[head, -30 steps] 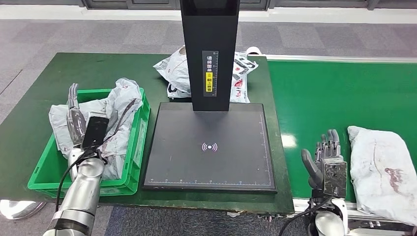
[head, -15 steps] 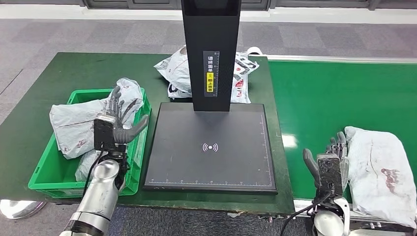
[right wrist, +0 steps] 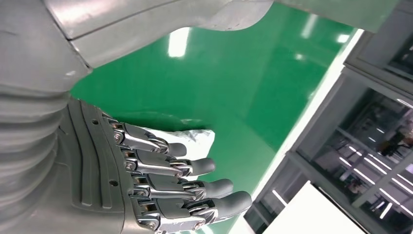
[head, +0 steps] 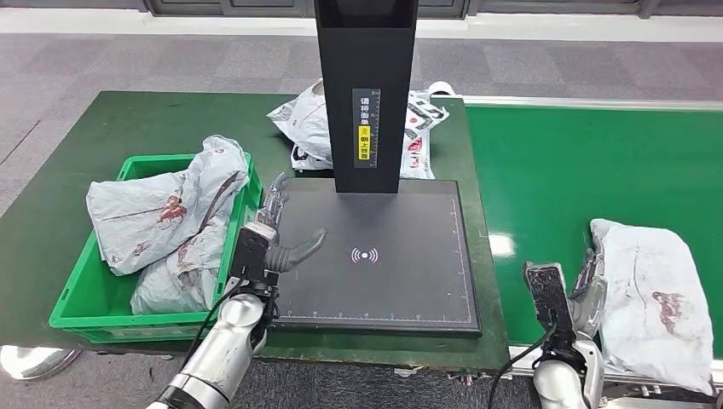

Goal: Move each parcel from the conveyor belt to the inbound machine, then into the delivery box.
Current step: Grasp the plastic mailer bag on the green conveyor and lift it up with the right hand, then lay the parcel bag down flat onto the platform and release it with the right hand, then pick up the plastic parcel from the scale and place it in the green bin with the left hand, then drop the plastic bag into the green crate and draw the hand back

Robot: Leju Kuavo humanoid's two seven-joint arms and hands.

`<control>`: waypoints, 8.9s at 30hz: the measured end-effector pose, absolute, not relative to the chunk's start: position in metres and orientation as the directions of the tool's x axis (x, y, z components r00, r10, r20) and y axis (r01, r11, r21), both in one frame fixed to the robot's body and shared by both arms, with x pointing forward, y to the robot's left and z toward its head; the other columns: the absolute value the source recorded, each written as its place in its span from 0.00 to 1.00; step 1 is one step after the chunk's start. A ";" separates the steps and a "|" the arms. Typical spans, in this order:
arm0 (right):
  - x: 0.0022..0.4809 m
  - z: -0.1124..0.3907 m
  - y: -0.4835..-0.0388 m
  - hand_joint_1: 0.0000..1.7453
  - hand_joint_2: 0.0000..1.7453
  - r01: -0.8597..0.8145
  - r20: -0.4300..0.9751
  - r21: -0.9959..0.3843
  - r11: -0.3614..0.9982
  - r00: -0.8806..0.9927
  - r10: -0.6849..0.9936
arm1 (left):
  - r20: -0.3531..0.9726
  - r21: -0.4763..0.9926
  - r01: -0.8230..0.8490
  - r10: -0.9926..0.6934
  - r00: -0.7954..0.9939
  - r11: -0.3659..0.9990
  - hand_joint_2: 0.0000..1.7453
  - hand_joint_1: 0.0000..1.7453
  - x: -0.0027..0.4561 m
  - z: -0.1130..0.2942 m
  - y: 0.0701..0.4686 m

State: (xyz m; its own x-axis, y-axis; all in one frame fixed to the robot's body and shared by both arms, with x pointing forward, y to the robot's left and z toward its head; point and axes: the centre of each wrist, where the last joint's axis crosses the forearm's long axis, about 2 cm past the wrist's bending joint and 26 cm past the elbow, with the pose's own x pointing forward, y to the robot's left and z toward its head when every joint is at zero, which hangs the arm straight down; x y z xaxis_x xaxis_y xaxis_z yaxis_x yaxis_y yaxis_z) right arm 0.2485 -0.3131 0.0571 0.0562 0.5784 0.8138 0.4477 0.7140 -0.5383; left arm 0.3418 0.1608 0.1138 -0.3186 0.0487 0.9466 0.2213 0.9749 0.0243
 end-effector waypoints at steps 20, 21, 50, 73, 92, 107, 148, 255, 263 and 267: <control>0.234 0.007 -0.394 0.00 1.00 0.255 0.326 -0.943 0.214 0.579 0.747 | 0.956 0.195 0.330 -0.103 -0.276 0.924 1.00 0.00 0.337 0.101 0.098; 0.232 0.004 -0.398 0.00 1.00 0.234 0.307 -0.950 0.205 0.609 0.731 | 0.957 0.194 0.329 -0.104 -0.272 0.924 1.00 0.00 0.337 0.100 0.098; 0.228 -0.032 -0.409 1.00 1.00 -0.232 0.121 -0.846 0.479 0.793 0.598 | 0.964 0.189 0.335 -0.109 -0.242 0.923 1.00 0.00 0.345 0.100 0.102; 0.274 0.038 -0.362 1.00 1.00 0.572 0.805 -0.542 0.615 0.145 0.575 | 0.965 0.140 0.197 -0.088 -0.248 0.970 1.00 0.00 0.346 0.094 0.124; 0.296 0.104 -0.277 1.00 1.00 0.476 0.762 -0.430 0.767 -0.264 0.591 | 0.955 0.148 0.167 -0.096 -0.282 0.975 1.00 0.00 0.353 0.097 0.126; 0.291 0.097 -0.230 1.00 1.00 0.263 0.745 -0.568 0.780 -0.239 0.623 | 0.963 0.103 0.167 -0.056 -0.265 0.980 1.00 0.00 0.356 0.099 0.130; 0.248 0.045 -0.229 0.00 1.00 -0.056 0.681 -0.729 0.682 -0.156 0.715 | 0.957 -0.014 -0.021 0.007 -0.290 1.000 1.00 0.00 0.351 0.103 0.160; 0.259 0.076 -0.263 0.00 1.00 0.300 0.941 0.045 0.953 -0.334 0.060 | 0.079 0.637 -0.753 -0.986 -0.149 0.164 1.00 1.00 0.409 0.233 0.327; 0.254 0.076 -0.265 0.00 1.00 0.302 0.944 0.049 0.952 -0.325 0.054 | 0.004 0.618 -0.786 -0.999 0.049 -0.036 1.00 1.00 0.375 0.225 0.353; 0.252 0.075 -0.263 0.00 1.00 0.302 0.946 0.049 0.952 -0.321 0.053 | 0.112 0.635 -0.762 -0.960 0.257 -0.130 1.00 1.00 0.357 0.214 0.378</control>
State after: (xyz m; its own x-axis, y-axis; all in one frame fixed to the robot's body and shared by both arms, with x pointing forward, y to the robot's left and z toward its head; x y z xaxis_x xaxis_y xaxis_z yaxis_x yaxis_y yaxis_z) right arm 0.2520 -0.2626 0.0748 -0.3206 0.0530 0.9457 0.3016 0.9522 0.0488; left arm 0.3571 0.3776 0.2137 0.2568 -0.9599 0.1122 -0.7617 -0.1295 0.6349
